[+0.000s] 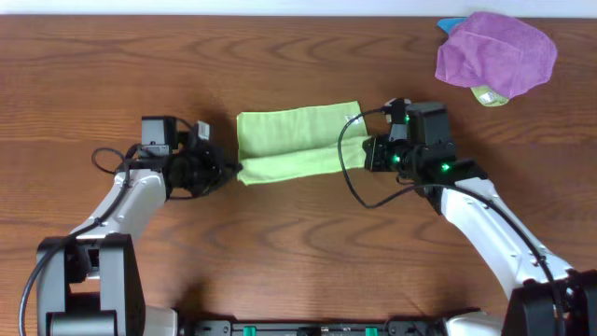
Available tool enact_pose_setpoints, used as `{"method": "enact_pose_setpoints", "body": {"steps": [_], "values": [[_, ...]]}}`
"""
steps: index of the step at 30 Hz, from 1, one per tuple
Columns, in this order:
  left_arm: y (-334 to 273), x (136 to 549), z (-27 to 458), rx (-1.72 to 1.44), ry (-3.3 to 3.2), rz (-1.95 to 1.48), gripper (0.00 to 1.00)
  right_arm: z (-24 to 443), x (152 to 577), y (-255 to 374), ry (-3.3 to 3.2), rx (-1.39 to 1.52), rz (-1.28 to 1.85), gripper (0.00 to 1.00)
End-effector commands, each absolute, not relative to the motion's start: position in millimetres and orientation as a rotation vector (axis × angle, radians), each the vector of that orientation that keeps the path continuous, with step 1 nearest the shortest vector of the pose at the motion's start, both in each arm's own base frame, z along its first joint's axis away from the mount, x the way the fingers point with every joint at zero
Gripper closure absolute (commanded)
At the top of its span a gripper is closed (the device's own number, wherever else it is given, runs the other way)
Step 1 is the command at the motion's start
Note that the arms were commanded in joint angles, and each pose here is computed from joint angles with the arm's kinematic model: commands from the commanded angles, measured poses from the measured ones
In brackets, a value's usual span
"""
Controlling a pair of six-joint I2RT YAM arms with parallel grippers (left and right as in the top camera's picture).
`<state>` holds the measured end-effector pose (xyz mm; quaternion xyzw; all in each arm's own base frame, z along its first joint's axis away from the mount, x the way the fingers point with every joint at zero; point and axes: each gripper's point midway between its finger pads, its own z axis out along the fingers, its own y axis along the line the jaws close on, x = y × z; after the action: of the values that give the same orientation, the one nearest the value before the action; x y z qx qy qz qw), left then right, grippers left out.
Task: Fold the cloth
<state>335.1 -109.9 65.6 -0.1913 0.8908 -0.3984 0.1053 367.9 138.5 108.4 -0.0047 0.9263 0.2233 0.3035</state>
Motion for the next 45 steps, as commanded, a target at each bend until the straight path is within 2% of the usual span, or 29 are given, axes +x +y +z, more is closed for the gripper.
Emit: {"method": "enact_pose_setpoints", "body": {"steps": [1,14,45], "values": [[-105.5,348.4,72.9,-0.634,2.569,-1.142,0.94,114.3,378.6,132.7,2.409,0.035,0.548,0.99],[-97.3,393.8,80.6,-0.624,2.403,-0.931,0.94,95.9,423.3,138.5,2.295,0.034,0.533,0.99],[-93.8,444.5,34.5,-0.628,2.275,-0.900,0.94,52.3,460.3,131.8,2.233,0.063,0.439,0.99]]}}
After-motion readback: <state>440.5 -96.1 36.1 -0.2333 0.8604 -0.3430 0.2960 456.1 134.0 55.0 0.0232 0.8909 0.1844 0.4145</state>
